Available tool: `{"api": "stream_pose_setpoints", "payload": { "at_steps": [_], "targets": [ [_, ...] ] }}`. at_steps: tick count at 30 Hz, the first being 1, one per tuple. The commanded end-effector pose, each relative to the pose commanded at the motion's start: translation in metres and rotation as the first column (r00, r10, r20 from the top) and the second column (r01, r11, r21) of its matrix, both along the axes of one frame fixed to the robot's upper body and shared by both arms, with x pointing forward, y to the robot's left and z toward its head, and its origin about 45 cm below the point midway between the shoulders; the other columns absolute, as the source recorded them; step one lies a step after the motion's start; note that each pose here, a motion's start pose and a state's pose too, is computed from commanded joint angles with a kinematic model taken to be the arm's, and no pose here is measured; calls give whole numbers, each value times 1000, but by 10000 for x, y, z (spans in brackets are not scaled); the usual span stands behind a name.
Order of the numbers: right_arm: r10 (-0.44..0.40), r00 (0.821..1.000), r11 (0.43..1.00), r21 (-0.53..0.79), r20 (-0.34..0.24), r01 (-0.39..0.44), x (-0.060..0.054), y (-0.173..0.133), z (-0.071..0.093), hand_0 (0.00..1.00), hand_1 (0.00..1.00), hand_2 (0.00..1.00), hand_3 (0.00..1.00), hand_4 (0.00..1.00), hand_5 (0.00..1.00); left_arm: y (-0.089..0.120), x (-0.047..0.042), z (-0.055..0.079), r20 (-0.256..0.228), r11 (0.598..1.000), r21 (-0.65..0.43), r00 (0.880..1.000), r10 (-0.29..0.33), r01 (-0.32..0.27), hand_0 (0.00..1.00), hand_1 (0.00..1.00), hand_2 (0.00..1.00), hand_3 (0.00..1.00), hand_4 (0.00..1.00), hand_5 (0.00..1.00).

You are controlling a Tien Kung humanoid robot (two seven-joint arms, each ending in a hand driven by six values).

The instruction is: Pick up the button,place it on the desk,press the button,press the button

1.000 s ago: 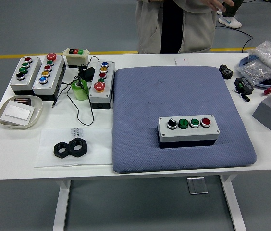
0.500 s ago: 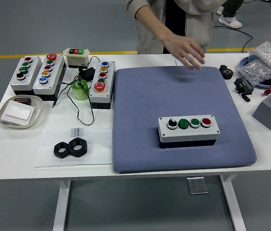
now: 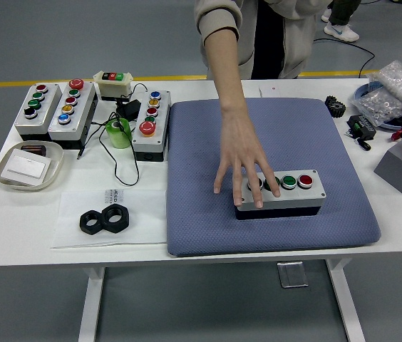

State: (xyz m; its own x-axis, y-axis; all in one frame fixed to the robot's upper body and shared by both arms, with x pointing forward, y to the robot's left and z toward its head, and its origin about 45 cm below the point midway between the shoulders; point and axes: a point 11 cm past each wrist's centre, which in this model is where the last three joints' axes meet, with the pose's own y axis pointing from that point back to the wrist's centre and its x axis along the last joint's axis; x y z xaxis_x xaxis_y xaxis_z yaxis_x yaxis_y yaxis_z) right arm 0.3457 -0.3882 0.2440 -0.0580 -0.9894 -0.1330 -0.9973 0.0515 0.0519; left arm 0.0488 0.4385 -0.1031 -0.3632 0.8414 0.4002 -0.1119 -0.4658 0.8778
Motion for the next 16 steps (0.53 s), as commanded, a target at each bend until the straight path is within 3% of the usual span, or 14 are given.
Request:
{"api": "stream_pose_setpoints", "payload": {
  "at_steps": [8, 16],
  "targets": [
    [-9, 1000, 1000, 2, -13, 9, -33, -18, -43, 904, 821, 877, 848, 611, 386, 26, -64, 2, -21, 1000, 5, 1000, -9, 9, 766, 828, 871, 833, 633, 998],
    [-5, 1000, 1000, -1, -15, 5, -35, -12, -44, 904, 820, 876, 848, 609, 389, 28, -71, 2, -25, 1000, 4, 1000, -16, 16, 766, 828, 871, 832, 634, 998]
  ]
}}
